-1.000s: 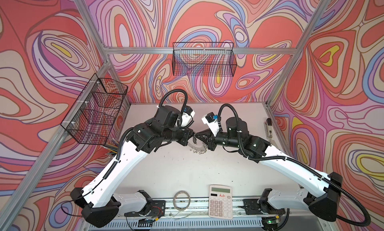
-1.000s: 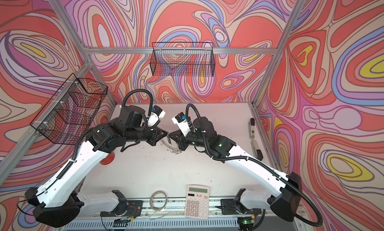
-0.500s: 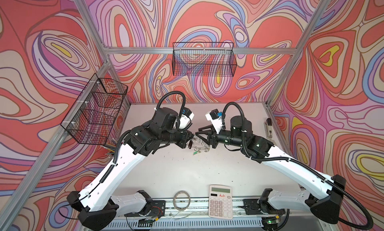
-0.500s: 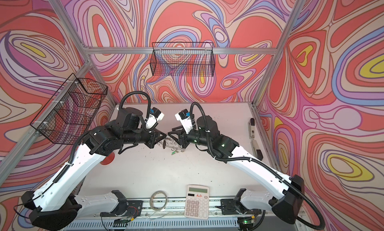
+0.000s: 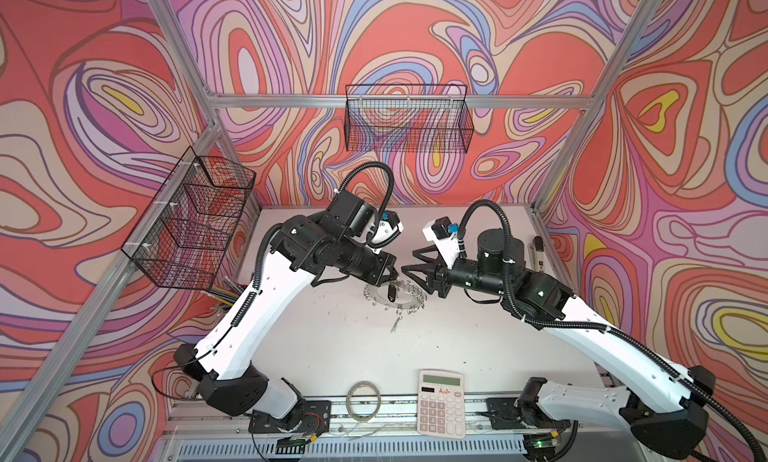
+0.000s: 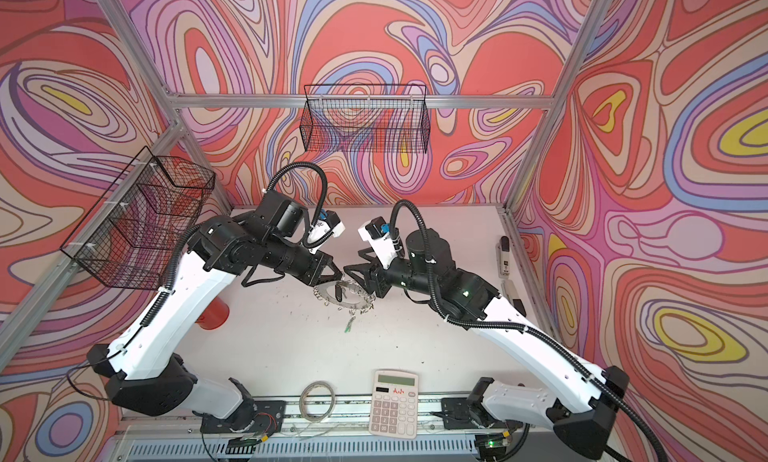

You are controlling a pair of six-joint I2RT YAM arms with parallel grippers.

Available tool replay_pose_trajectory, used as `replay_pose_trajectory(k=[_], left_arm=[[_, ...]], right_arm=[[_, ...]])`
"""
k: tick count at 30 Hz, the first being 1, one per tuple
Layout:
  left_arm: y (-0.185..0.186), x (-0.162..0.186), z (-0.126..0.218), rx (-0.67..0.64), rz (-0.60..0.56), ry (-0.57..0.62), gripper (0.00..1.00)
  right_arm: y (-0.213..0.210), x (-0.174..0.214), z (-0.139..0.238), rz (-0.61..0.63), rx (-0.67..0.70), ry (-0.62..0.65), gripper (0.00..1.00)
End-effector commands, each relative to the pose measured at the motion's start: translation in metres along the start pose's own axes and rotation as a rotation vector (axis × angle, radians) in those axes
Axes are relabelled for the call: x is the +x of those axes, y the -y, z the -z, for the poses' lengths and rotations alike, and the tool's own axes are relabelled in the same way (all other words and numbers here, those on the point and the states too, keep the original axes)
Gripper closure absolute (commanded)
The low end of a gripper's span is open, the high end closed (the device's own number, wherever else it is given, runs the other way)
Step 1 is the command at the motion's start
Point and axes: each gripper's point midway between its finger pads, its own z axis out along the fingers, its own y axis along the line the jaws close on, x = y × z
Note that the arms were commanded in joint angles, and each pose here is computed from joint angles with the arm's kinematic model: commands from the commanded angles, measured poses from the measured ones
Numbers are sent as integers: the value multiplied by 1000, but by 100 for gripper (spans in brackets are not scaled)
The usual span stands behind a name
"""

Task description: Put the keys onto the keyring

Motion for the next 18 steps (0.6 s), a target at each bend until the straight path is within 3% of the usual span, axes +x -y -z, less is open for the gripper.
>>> replay_pose_trajectory(k=[1,6,13,18], left_arm=[[5,15,0,36,60,-75,100],[12,7,-12,88,106,-105,100],[3,5,-26,44,166,-174,100],[-1,2,-37,41,177,-203,100]], right_arm=[[7,26,-2,16,27,-74,40],[5,44,-7,10,3,-108,39],[6,58,-11,26,-9,-120,42],[11,57,1,59,36,-59,40]])
